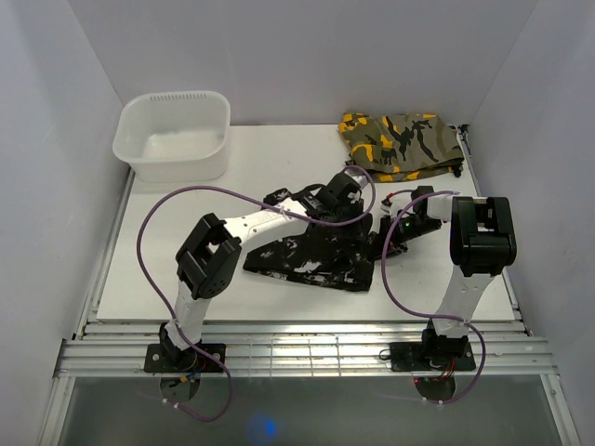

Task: Fold and stack the trousers
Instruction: Fold the trousers

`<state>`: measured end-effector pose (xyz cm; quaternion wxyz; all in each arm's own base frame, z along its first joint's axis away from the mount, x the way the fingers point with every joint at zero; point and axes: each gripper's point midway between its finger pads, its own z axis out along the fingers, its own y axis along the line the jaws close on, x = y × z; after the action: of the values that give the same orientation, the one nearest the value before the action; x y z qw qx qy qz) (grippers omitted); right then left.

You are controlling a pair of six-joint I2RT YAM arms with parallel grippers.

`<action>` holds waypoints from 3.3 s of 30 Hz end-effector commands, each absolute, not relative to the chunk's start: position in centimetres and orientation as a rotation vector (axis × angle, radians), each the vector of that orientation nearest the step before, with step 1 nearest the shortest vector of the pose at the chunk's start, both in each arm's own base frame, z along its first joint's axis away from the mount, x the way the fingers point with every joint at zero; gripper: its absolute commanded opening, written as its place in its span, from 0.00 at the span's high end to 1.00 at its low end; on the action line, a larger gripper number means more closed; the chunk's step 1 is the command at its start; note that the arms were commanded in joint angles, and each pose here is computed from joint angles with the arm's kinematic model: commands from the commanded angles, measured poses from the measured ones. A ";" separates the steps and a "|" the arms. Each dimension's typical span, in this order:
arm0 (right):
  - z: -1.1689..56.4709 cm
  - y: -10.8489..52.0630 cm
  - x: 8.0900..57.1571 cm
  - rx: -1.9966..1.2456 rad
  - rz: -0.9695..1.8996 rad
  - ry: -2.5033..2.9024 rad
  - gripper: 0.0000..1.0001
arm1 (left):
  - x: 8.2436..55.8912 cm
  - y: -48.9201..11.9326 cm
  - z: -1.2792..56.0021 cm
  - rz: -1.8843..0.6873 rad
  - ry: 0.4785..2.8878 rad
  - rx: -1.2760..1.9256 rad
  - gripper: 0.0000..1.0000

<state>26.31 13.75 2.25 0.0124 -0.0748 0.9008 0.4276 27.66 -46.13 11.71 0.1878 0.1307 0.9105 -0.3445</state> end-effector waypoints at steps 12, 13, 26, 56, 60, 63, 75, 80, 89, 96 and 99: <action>2.3 14.9 25.8 -0.245 1.405 2.782 0.92 | 26.4 -51.7 15.8 -1.153 2.454 0.389 1.00; 2.4 14.9 25.9 -0.246 1.404 2.781 0.92 | 26.3 -51.9 15.7 -1.155 2.455 0.393 1.00; 2.4 13.7 26.2 -0.326 1.312 2.823 0.92 | 27.2 -47.8 15.5 -1.127 2.483 0.377 0.39; 10.1 20.3 21.9 -0.625 1.915 2.450 0.02 | 27.4 -23.3 12.5 -1.845 2.293 0.294 0.36; 3.6 18.1 20.5 -0.501 1.827 2.662 0.04 | 27.9 -21.5 7.1 -1.785 2.428 0.092 0.37; 0.2 16.2 21.1 -0.364 1.736 2.777 0.05 | 28.0 -20.7 4.2 -1.736 2.507 0.022 0.38; 12.6 15.7 30.5 -0.777 1.420 2.445 0.31 | 28.8 -21.6 17.4 -1.672 2.091 0.553 0.45; 12.6 16.9 33.1 -0.665 1.519 2.388 0.37 | 31.9 -24.5 20.3 -1.621 1.986 0.546 0.44; 2.9 15.8 36.5 -0.567 1.340 2.527 0.49 | 40.7 -24.9 9.0 -1.557 2.185 0.128 0.46; 3.0 14.7 39.8 -0.609 1.156 2.541 0.50 | 42.6 -23.8 7.5 -1.536 2.198 0.107 0.44; 7.4 14.5 38.9 -0.616 1.154 2.503 0.35 | 41.7 -23.7 12.3 -1.497 2.114 0.301 0.37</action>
<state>37.32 16.40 5.51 0.1072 -0.1874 0.8607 0.4611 40.95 -24.32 6.26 0.1903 0.0447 0.7982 -0.5698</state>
